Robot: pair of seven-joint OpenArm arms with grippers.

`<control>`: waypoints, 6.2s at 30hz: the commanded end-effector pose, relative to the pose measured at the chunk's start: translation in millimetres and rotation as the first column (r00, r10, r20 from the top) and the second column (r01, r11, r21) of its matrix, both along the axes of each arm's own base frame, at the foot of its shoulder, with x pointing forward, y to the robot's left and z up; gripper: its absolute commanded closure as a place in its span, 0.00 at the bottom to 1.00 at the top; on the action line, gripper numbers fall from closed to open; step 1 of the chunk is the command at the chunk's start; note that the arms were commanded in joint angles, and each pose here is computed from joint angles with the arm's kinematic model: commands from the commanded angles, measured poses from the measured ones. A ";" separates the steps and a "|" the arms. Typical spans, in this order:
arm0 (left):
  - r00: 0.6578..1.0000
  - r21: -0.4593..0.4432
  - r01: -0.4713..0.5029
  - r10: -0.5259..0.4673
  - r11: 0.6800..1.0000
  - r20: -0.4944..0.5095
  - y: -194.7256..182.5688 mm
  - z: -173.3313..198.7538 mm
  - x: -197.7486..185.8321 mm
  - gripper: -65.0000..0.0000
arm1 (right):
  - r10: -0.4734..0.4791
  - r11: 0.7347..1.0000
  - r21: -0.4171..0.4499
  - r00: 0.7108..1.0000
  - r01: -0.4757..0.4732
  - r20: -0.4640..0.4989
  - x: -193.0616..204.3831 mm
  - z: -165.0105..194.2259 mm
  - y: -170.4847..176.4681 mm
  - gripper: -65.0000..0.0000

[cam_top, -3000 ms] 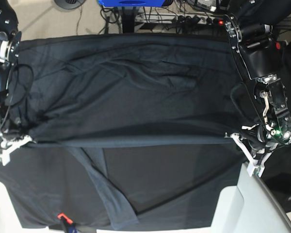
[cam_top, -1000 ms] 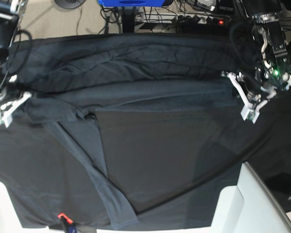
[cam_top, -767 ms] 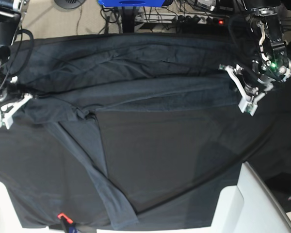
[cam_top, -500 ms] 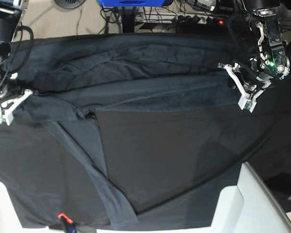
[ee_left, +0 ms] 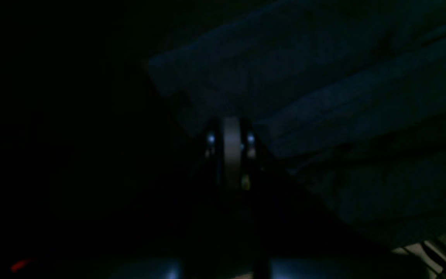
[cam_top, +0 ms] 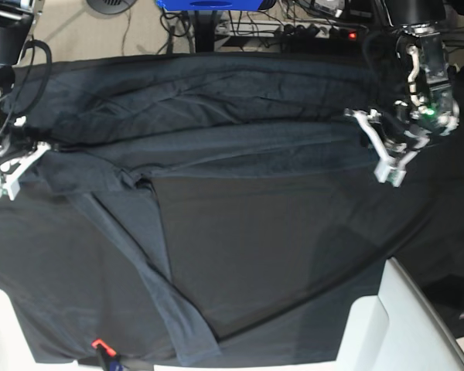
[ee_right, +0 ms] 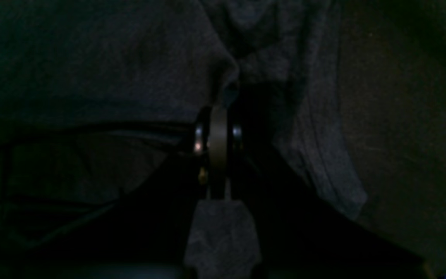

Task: Fold the T-shirt properly

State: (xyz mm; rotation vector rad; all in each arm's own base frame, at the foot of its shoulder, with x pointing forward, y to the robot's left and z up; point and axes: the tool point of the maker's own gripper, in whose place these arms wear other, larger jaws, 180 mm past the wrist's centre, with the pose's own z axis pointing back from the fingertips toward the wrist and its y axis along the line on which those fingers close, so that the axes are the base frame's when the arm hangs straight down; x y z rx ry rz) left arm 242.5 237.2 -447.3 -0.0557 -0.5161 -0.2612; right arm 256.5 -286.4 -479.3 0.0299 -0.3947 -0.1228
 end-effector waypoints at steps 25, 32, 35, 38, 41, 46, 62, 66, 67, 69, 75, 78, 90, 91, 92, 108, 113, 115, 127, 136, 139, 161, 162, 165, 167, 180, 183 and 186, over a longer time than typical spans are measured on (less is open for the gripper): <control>0.995 0.081 0.103 -0.103 0.991 -0.003 -10.9 0.1 14.2 1.00 | -0.005 0.999 -0.038 0.999 0.007 0.046 13.2 14.8 -16.9 0.99; 0.994 0.107 0.106 -0.106 0.989 -0.006 -0.3 2.9 14.6 1.00 | -0.015 0.999 -0.039 0.999 0.017 0.050 13.1 15.9 -19.4 0.99; 0.994 0.109 0.107 -0.106 0.988 -0.009 0.5 2.8 14.2 1.00 | -0.046 0.998 -0.037 0.997 0.048 0.063 12.5 19.1 -26.5 0.88; 0.994 0.111 0.107 -0.107 0.988 -0.004 0.6 4.5 15.2 1.00 | -0.102 0.994 -0.040 0.992 0.105 0.075 10.7 22.5 -37.2 0.59; 0.994 0.112 0.104 -0.105 0.988 -0.001 1.4 5.7 15.9 0.96 | -0.136 0.989 -0.046 0.988 0.140 0.079 10.0 23.9 -42.9 0.46; 0.993 0.138 0.100 -0.108 0.985 0.051 7.7 24.0 25.0 0.73 | -0.197 0.976 -0.063 0.967 0.209 0.162 14.0 48.8 -64.5 0.46; 0.997 0.031 -0.010 0.007 0.999 0.079 -11.0 19.2 28.3 1.00 | -0.037 0.999 0.009 0.972 0.036 0.233 39.5 55.3 -3.8 0.99; 0.998 0.003 -0.027 0.027 1.000 0.064 -10.8 4.4 23.9 1.00 | -0.055 0.998 0.028 0.971 0.050 0.233 43.0 45.4 -6.2 1.00; 0.998 0.001 -0.030 0.030 1.000 0.054 -9.9 1.4 22.8 1.00 | -0.060 0.998 0.029 0.971 0.055 0.233 43.6 43.6 -8.4 1.00; 0.999 -0.001 -0.036 0.036 0.999 0.040 -7.8 -2.8 20.8 1.00 | -0.062 0.998 0.025 0.970 0.057 0.235 45.2 41.2 -13.7 1.00; 0.999 -0.004 -0.041 0.041 0.999 0.020 -6.6 -9.2 16.9 1.00 | -0.096 0.995 0.042 0.968 0.089 0.234 52.9 33.0 -27.7 1.00; 0.999 -0.007 -0.044 0.044 0.999 0.011 -6.5 -11.8 15.6 1.00 | -0.115 0.993 0.059 0.965 0.104 0.235 56.7 27.7 -30.5 1.00; 0.998 -0.001 -0.052 0.052 0.999 -0.018 0.4 -19.6 9.6 1.00 | -0.166 0.985 0.080 0.955 0.150 0.247 54.7 7.8 -42.9 0.99; 0.998 -0.001 -0.055 0.055 0.998 -0.017 1.3 -19.4 9.6 1.00 | -0.173 0.984 0.086 0.954 0.157 0.243 52.9 3.8 -43.0 0.99; 0.998 0.000 -0.056 0.056 0.998 -0.016 1.7 -18.8 9.9 1.00 | -0.177 0.983 0.084 0.954 0.162 0.241 51.0 1.7 -46.1 0.99; 0.994 0.013 -0.088 0.087 0.996 0.067 14.5 6.7 20.4 1.00 | -0.079 0.995 -0.022 0.898 0.098 0.433 68.8 62.7 -43.3 0.99; 0.986 0.032 -0.145 0.142 0.989 0.086 35.9 14.4 12.2 1.00 | 0.014 0.999 -0.046 0.901 0.007 0.433 90.0 95.0 -9.9 0.98; 0.988 0.040 -0.128 0.124 0.991 0.092 38.8 18.8 5.5 1.00 | 0.082 0.997 -0.044 0.917 -0.071 0.389 106.4 93.0 12.4 0.92; 0.984 0.065 -0.170 0.166 0.983 0.065 71.8 19.1 -29.8 1.00 | 0.213 0.959 0.124 0.940 -0.253 0.268 182.9 47.8 111.6 0.29; 0.985 0.066 -0.165 0.161 0.984 0.062 80.4 21.1 -38.0 1.00 | 0.115 0.967 0.186 0.947 -0.176 0.300 187.3 24.1 108.0 0.29; 0.986 0.063 -0.158 0.154 0.985 0.065 78.1 21.3 -35.4 1.00 | 0.116 0.966 0.192 0.951 -0.175 0.287 182.7 18.2 110.5 0.29; 0.983 0.023 -0.180 0.179 0.983 0.027 76.5 5.0 -34.4 1.00 | 0.202 0.960 0.135 0.941 -0.245 0.272 164.9 30.2 114.4 1.00; 0.983 0.023 -0.180 0.179 0.983 0.027 76.5 5.0 -34.4 1.00 | 0.224 0.957 0.122 0.936 -0.265 0.270 160.2 34.1 118.0 1.00; 0.984 0.026 -0.179 0.179 0.983 0.025 76.8 4.9 -34.7 1.00 | 0.284 0.945 0.088 0.923 -0.315 0.259 138.6 42.7 130.4 1.00; 0.983 0.025 -0.180 0.179 0.983 0.031 76.8 6.2 -32.0 1.00 | 0.317 0.935 0.078 0.914 -0.345 0.253 121.9 47.8 142.8 1.00; 0.993 0.035 -0.119 0.118 0.992 0.026 68.4 6.2 -21.5 1.00 | 0.404 0.906 0.034 0.886 -0.421 0.226 39.0 72.9 173.7 1.00; 0.994 0.035 -0.110 0.109 0.993 0.025 65.8 5.8 -20.7 1.00 | 0.407 0.905 0.043 0.891 -0.423 0.204 20.1 66.9 175.5 1.00; 0.993 0.034 -0.110 0.109 0.993 0.038 66.0 8.8 -14.7 1.00 | 0.408 0.904 0.052 0.892 -0.424 0.193 2.9 64.1 177.6 1.00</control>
